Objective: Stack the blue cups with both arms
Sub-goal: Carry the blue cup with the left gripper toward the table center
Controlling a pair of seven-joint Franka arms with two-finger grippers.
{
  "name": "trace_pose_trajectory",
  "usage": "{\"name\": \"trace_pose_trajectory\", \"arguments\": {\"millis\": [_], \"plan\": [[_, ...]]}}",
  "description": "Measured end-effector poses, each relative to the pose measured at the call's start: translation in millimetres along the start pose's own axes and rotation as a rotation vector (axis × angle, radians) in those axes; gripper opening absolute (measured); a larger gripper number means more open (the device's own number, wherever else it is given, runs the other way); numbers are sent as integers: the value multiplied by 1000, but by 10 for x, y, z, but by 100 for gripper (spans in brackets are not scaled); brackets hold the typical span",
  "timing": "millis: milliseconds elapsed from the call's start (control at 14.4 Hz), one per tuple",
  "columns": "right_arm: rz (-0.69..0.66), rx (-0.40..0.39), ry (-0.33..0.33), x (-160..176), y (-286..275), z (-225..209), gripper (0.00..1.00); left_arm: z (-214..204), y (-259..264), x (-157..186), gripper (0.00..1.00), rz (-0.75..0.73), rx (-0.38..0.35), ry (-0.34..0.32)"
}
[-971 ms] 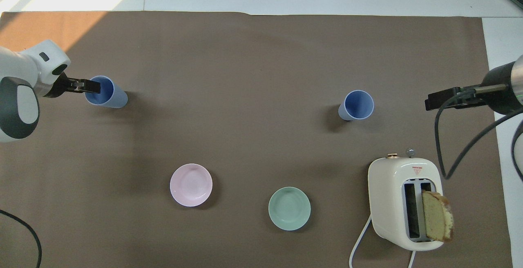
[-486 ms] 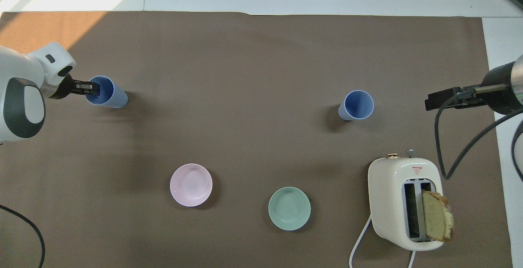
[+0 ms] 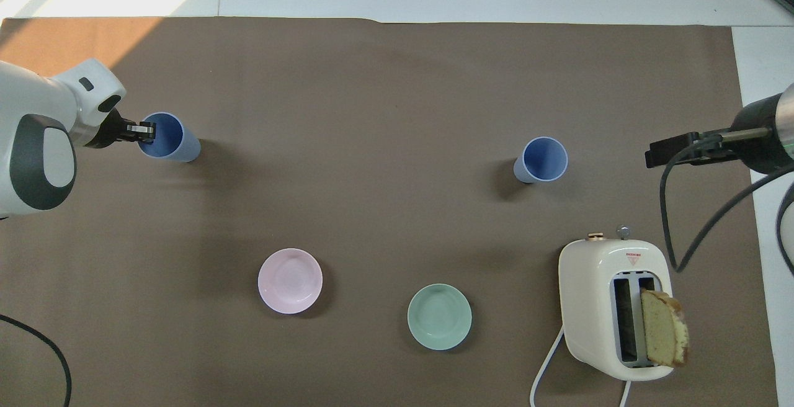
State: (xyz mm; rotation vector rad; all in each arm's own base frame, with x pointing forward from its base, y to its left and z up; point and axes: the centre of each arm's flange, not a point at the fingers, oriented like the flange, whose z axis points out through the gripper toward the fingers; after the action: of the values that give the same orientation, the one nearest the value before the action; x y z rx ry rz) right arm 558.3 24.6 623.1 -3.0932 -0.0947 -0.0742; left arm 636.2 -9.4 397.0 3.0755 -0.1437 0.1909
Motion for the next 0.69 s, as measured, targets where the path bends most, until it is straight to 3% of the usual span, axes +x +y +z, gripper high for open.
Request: {"name": "trace_pose_trajectory", "arguments": {"millis": [416, 694], "plan": [[0, 0, 0, 0, 0, 0, 100, -76, 1466, -54, 5, -181, -35, 4], [0, 0, 0, 0, 0, 0, 100, -57, 2361, -261, 5, -193, -53, -11]]}}
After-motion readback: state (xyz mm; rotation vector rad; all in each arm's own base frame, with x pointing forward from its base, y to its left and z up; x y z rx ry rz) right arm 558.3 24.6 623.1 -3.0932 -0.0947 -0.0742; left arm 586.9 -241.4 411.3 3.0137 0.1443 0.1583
